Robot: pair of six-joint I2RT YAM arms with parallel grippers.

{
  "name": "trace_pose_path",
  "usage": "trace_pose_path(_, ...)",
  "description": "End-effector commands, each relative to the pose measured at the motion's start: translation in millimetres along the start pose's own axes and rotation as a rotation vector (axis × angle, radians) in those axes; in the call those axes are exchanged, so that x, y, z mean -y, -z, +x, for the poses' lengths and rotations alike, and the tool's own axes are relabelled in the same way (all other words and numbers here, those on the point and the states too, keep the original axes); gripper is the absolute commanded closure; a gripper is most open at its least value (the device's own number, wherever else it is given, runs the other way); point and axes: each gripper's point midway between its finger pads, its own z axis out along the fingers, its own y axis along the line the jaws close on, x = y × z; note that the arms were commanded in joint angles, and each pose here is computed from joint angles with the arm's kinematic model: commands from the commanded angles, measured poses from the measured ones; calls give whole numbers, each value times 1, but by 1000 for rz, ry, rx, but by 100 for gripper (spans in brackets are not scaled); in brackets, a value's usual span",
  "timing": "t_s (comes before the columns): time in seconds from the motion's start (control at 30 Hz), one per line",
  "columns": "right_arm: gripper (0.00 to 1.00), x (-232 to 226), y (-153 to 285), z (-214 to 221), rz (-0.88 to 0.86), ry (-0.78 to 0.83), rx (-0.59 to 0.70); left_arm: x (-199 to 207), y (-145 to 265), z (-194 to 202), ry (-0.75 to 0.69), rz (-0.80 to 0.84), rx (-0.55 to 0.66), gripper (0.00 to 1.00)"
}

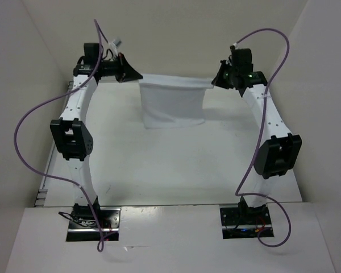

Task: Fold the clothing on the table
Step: Fold the skirt

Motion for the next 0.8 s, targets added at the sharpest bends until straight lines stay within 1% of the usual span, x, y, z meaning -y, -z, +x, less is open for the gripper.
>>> trace_pose_path(0.0,100,-29,104,-124,-51,34,445,91,68,-56,-248,76,188,99)
trace_pose_path(0.07,100,-30,108,-120,-54,35,429,86,70,-52,-229,77,177,99)
trace_pose_path(0.13,100,-26,94,-94,-65,37,344,86,73,-44,-246,79,182,99)
trace_pose_path(0.17,100,-22,83,-79,-64,36,293,96,75,-35,-251,88,181,99)
trace_pose_path(0.2,100,-22,79,-64,-87,24,252,66,63,-17,-192,73,150,99)
trace_pose_path(0.23,100,-24,72,-50,-103,16,222,57,57,-3,-155,70,126,99)
trace_pose_path(0.27,100,-12,57,-14,-92,-2,133,55,56,10,-142,49,127,99)
trace_pose_path(0.3,100,-17,50,12,-126,-12,63,18,46,42,-40,7,80,99)
trace_pose_path(0.33,100,-11,35,59,-115,-11,-48,5,41,62,0,-15,56,99)
trace_pose_path(0.37,100,-12,37,79,-114,-20,-85,-2,43,79,25,-33,48,99)
trace_pose_path(0.4,100,-13,36,104,-117,-38,-147,-13,38,99,59,-49,23,99)
trace_pose_path(0.43,100,-13,34,149,-116,-40,-253,-36,37,140,153,-79,-32,99)
trace_pose_path(0.5,100,-14,49,188,-99,-88,-349,-51,40,179,218,-105,-84,99)
trace_pose_path(0.53,100,-8,54,221,-88,-105,-436,-52,44,195,247,-114,-102,99)
trace_pose_path(0.57,100,-8,66,243,-73,-113,-508,-56,47,211,266,-124,-123,99)
trace_pose_path(0.6,100,-8,75,254,-58,-138,-535,-63,51,241,317,-136,-173,99)
trace_pose_path(0.63,100,-5,84,277,-45,-138,-600,-62,55,251,320,-140,-186,99)
trace_pose_path(0.7,100,-3,102,296,-24,-161,-658,-65,62,280,369,-152,-248,99)
trace_pose_path(0.77,100,-3,115,313,-34,-181,-725,-59,68,294,394,-146,-283,99)
